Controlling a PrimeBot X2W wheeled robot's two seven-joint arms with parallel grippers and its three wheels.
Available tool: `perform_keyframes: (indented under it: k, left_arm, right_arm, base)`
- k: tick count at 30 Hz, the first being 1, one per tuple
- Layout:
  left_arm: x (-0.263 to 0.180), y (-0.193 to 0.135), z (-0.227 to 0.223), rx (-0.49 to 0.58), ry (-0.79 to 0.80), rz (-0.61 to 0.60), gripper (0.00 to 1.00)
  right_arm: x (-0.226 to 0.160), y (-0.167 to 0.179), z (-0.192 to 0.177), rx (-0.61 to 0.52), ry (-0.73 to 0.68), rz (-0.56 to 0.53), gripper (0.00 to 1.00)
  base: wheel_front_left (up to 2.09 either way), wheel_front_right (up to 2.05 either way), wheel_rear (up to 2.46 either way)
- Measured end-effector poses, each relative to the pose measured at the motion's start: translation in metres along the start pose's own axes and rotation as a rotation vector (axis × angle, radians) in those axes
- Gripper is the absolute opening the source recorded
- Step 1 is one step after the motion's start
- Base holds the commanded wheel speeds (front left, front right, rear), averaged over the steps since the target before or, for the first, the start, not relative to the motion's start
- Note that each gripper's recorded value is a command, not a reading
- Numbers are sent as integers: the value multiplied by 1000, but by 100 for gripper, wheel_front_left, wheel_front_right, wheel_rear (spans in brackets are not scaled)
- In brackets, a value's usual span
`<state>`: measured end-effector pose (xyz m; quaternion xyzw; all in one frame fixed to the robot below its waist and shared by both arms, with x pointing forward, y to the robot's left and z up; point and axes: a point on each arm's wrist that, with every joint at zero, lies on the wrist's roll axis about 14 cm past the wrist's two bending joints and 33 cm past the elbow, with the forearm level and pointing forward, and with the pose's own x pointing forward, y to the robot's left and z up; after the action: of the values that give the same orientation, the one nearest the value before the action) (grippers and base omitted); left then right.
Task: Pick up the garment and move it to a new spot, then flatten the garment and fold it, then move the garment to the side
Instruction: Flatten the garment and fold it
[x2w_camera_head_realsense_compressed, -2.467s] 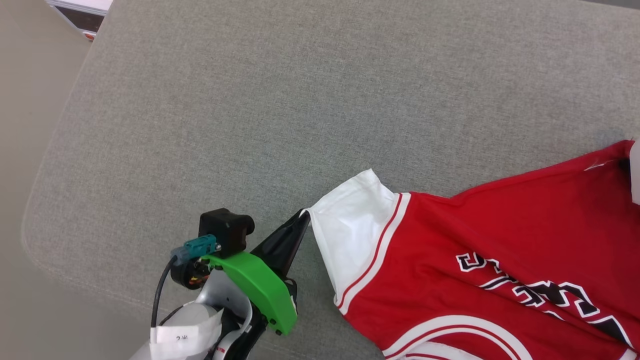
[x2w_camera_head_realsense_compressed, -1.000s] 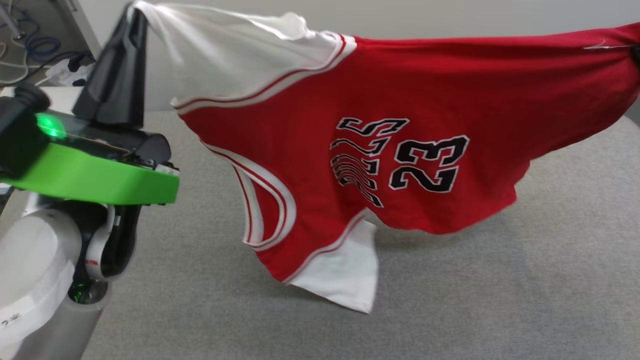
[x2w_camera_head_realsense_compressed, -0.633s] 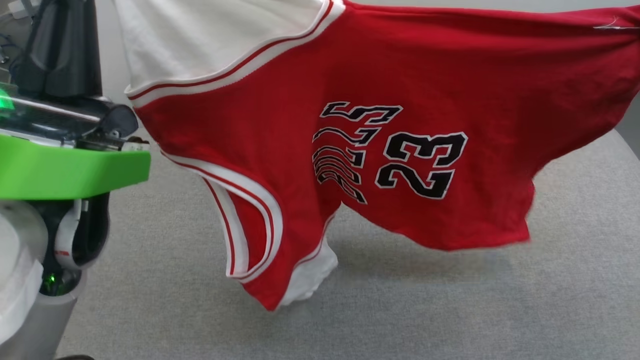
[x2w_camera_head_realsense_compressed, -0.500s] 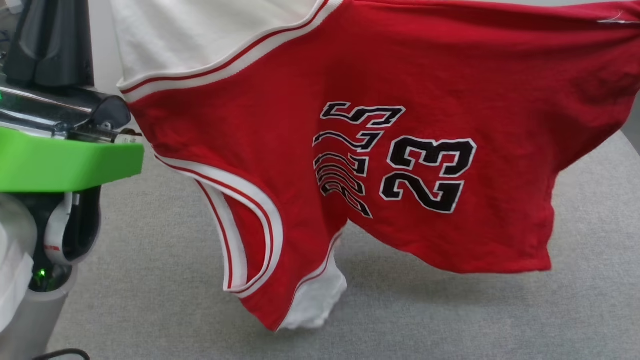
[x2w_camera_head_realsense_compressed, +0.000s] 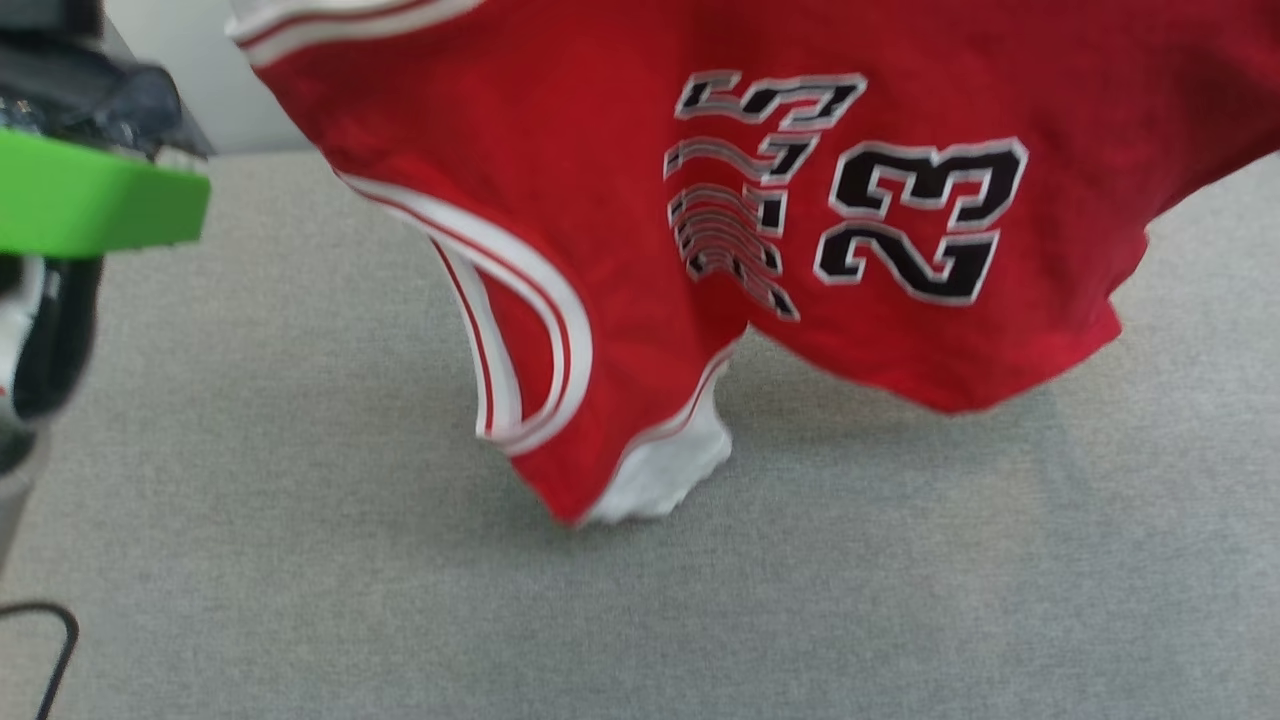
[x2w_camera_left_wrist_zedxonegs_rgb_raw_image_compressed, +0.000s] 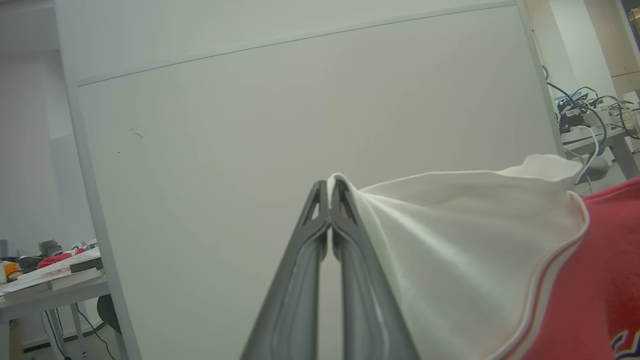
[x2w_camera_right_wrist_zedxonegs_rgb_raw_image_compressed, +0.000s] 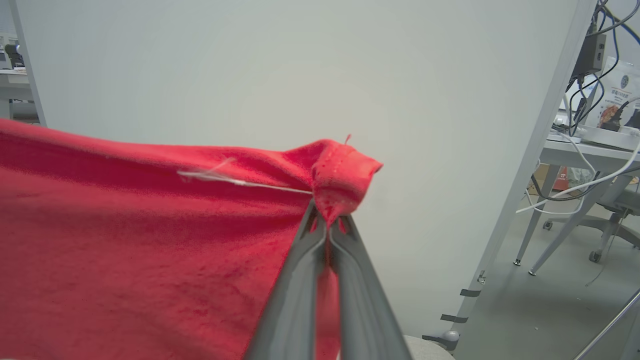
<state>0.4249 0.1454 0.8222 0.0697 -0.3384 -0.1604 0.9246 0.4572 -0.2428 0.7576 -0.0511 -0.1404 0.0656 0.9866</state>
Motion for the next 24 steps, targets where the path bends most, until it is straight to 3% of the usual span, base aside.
perform_keyframes:
  k: [12, 21, 24]
  left_arm:
    - [88, 44, -92, 133, 76, -53, 0]
    - [145, 93, -169, 255, 95, 15, 0]
    - [160, 101, -190, 277, 77, 36, 0]
  right_arm:
    - [118, -7, -51, -25, -3, -13, 0]
    - [206, 9, -116, -10, -9, -25, 0]
    - [227, 9, -135, 51, -20, -55, 0]
  base:
    - [0, 0, 0]
    - [0, 0, 0]
    - [0, 0, 0]
